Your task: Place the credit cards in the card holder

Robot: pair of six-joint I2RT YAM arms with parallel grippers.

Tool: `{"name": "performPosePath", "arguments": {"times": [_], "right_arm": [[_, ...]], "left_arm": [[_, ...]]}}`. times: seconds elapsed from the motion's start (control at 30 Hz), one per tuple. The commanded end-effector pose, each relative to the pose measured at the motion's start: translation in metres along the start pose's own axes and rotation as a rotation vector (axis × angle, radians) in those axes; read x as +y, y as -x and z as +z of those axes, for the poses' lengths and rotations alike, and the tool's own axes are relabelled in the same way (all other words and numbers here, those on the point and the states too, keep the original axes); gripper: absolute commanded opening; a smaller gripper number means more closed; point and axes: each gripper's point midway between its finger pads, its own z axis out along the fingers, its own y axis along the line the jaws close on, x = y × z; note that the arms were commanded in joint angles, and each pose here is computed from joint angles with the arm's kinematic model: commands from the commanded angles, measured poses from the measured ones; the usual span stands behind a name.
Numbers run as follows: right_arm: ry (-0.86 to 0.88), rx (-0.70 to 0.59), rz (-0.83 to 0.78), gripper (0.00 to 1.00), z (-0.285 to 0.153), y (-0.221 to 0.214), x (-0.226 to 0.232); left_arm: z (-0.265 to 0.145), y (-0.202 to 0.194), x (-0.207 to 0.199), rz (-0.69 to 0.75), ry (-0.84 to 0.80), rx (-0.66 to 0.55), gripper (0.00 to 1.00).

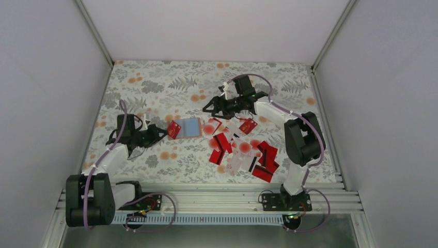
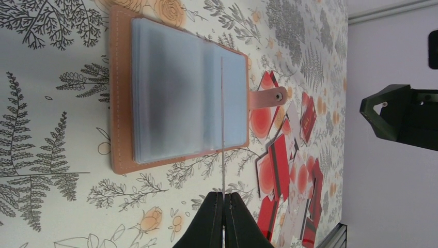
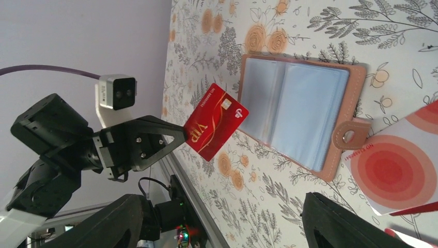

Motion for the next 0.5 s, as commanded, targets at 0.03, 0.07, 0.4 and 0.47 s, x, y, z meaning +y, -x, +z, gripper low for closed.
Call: {"name": "performPosePath", "arguments": {"times": [0.03, 0.07, 0.4, 0.47], "right_arm": [[0.027, 0.042, -0.041, 0.78, 0.008, -0.003, 0.006], [0.025, 0.044, -0.044, 0.78, 0.008, -0.003, 0.006], [0.033, 0.066, -0.034, 0.77, 0.013, -0.005, 0.0], [0.028, 0.071, -0.033, 0.76, 0.013, -0.007, -0.002]], "left_arm": [[0.005, 0.012, -0.002, 0.025, -0.046, -0.055, 0.02], [0.006, 0.012, -0.001, 0.022, -0.048, -0.056, 0.02], [0.021, 0.008, 0.008, 0.024, -0.082, -0.011, 0.02], [0.024, 0.007, 0.009, 0.022, -0.092, -0.006, 0.02]]}}
